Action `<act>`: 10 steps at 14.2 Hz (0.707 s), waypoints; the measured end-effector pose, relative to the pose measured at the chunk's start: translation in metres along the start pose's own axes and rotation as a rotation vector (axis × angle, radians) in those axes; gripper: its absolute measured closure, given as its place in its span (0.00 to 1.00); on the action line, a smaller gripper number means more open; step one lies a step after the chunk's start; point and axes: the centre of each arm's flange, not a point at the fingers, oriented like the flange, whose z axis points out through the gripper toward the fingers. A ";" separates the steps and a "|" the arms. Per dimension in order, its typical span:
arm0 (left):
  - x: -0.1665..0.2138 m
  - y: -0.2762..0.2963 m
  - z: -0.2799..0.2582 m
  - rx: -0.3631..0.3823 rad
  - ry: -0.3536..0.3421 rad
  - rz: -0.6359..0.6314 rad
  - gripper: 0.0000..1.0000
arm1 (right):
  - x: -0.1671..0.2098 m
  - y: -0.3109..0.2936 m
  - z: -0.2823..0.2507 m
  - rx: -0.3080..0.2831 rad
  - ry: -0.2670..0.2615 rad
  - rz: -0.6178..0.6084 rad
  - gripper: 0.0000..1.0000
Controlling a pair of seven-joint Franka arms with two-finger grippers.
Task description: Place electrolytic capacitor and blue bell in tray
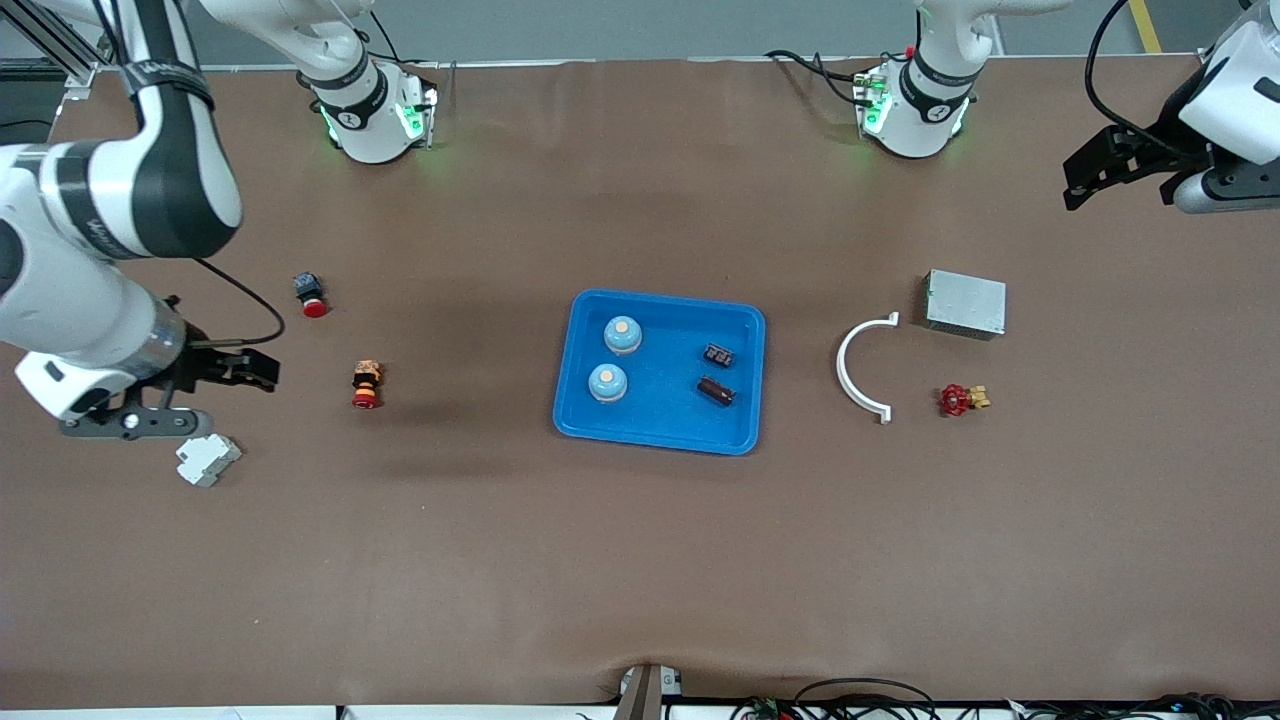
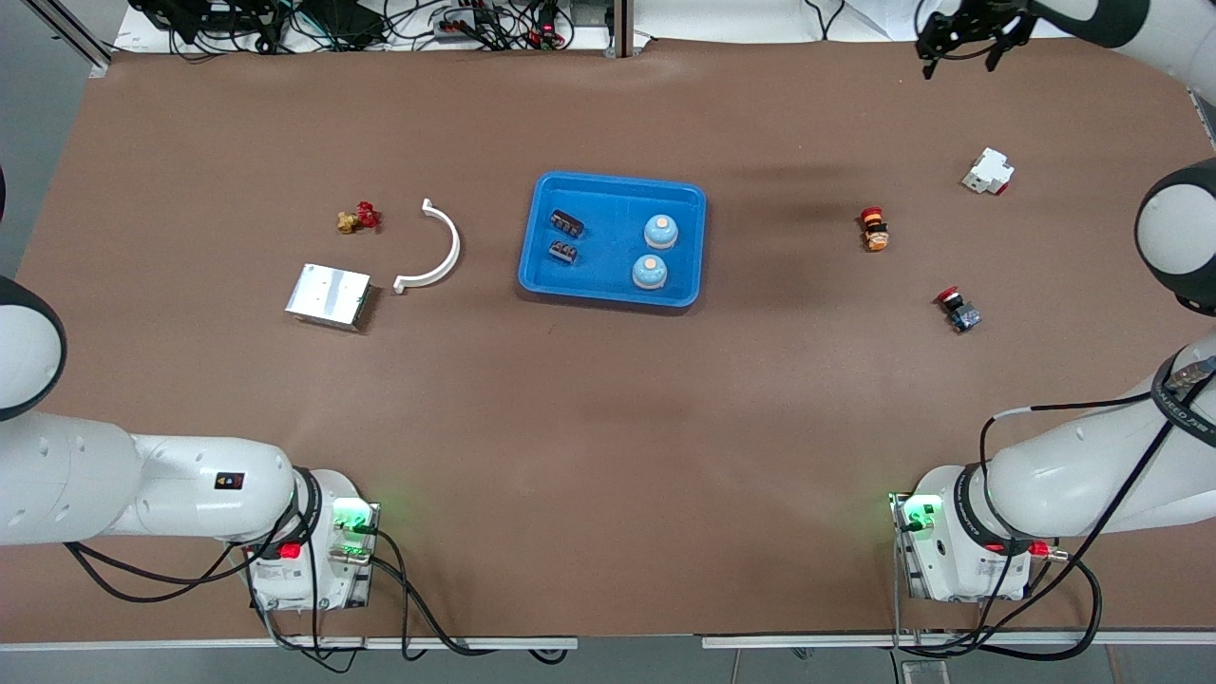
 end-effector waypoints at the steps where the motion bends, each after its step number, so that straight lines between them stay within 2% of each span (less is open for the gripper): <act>1: 0.000 0.000 0.000 0.000 0.000 0.000 0.00 | -0.003 0.011 -0.006 0.001 0.004 0.005 0.00; 4: 0.000 0.000 -0.001 0.000 0.001 0.000 0.00 | -0.018 0.050 -0.028 0.010 0.010 -0.002 0.00; 7: 0.000 0.000 0.000 0.000 0.000 0.001 0.00 | -0.039 0.092 -0.044 0.124 -0.003 0.053 0.00; 10: 0.002 0.000 0.002 0.000 -0.005 0.002 0.00 | -0.059 0.115 -0.066 0.153 0.002 0.084 0.00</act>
